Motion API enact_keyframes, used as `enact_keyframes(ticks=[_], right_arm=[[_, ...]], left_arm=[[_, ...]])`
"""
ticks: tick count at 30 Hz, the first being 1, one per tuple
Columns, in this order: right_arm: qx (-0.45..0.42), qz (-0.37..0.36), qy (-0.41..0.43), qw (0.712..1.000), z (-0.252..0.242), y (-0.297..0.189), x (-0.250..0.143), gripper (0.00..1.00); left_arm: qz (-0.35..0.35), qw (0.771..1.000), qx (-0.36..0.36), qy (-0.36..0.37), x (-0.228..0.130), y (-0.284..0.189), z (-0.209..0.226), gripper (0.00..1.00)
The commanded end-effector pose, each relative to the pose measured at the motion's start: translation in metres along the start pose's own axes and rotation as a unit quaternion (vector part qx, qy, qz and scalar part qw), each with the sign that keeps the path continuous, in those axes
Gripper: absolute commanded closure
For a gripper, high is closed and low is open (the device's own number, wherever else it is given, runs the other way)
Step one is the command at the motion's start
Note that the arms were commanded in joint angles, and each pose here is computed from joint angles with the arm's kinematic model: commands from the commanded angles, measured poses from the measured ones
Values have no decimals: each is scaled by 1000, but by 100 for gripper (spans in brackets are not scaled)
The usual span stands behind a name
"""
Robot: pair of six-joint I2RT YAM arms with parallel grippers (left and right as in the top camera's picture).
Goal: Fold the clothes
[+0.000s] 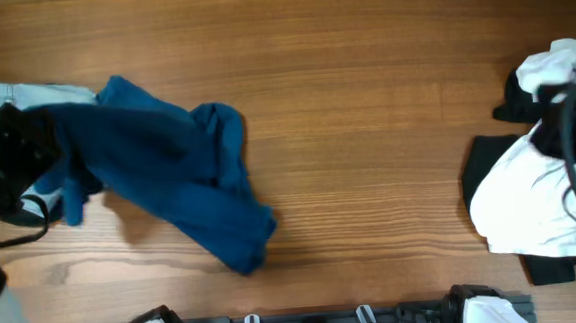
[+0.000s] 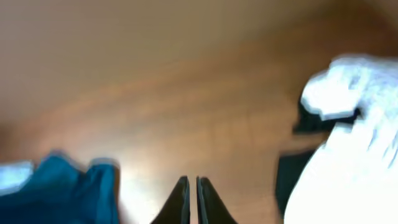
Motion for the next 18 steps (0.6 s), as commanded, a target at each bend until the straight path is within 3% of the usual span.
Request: enact_keyframes(ticks=[1, 4, 8, 12, 18], right_arm=[[83, 209, -54, 973, 6, 84, -27, 82], [131, 332, -125, 926, 23, 145, -71, 73], [154, 412, -213, 872, 64, 213, -163, 61], [181, 403, -369, 818, 111, 239, -263, 48], [178, 345, -530, 754, 156, 233, -350, 40]], left_arm=[[43, 999, 5, -12, 6, 24, 8, 96], [73, 996, 47, -25, 12, 50, 22, 96], [111, 990, 77, -38, 18, 84, 38, 96], [146, 983, 96, -50, 21, 115, 51, 96], [136, 983, 114, -45, 28, 128, 58, 96]])
Point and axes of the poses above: each gripper's point midway between its finger pads, its own y axis out along the fingers, its own z axis along the line the jaws close on, x = y × z, the point moved 9 cm from there along -y, back along the fingers, and after that the axes turned 7 degrees about y, right-handed, at the moved point
